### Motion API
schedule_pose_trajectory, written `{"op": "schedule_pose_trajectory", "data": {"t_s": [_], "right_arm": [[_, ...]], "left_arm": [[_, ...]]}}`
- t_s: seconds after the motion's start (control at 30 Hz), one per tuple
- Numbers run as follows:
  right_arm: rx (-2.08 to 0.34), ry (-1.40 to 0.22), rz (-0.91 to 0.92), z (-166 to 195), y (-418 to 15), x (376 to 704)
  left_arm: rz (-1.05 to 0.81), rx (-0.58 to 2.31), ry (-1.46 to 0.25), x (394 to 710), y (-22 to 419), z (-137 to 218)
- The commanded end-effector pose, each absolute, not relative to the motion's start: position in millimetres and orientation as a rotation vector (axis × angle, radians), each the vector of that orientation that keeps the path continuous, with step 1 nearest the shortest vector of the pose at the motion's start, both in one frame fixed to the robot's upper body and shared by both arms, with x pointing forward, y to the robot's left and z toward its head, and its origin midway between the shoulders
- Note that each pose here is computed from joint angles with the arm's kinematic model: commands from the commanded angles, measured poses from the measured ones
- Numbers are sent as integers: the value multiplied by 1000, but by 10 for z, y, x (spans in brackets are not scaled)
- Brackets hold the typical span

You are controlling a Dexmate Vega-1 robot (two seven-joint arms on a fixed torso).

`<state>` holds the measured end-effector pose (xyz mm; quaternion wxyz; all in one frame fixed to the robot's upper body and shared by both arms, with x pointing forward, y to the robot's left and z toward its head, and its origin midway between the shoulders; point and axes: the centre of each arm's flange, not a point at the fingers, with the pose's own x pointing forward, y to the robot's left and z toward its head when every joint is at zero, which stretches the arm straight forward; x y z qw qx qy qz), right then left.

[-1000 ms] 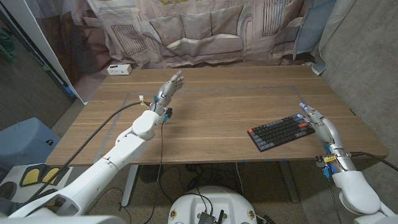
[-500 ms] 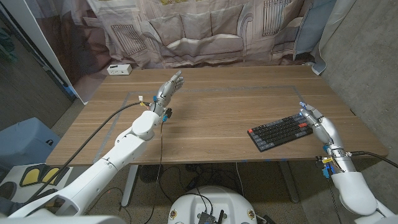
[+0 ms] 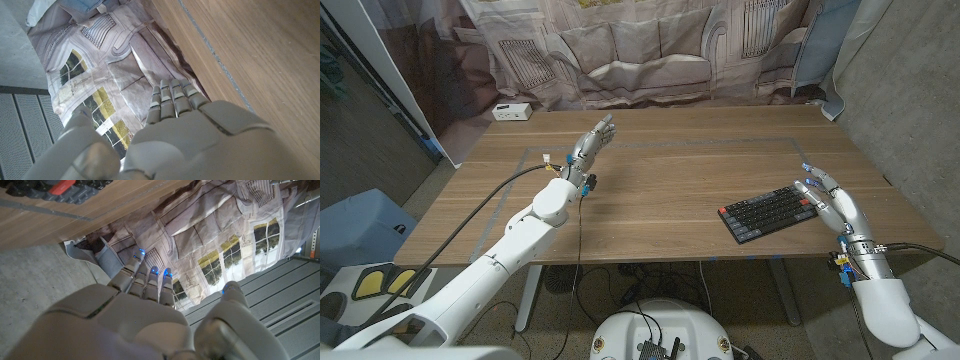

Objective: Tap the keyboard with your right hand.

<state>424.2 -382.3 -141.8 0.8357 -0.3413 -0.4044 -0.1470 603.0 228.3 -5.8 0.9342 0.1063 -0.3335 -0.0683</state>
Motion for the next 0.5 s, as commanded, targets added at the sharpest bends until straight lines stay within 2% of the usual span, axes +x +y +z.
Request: {"op": "schedule_pose_trajectory", "data": {"t_s": [0.03, 0.5], "right_arm": [[-860, -876, -375, -1403, -3804, 4227], [-1032, -857, -415, -1391, -3779, 4176]], "left_arm": [[-137, 214, -684, 6056, 2271, -65], [-142, 212, -686, 6085, 2225, -73]]}}
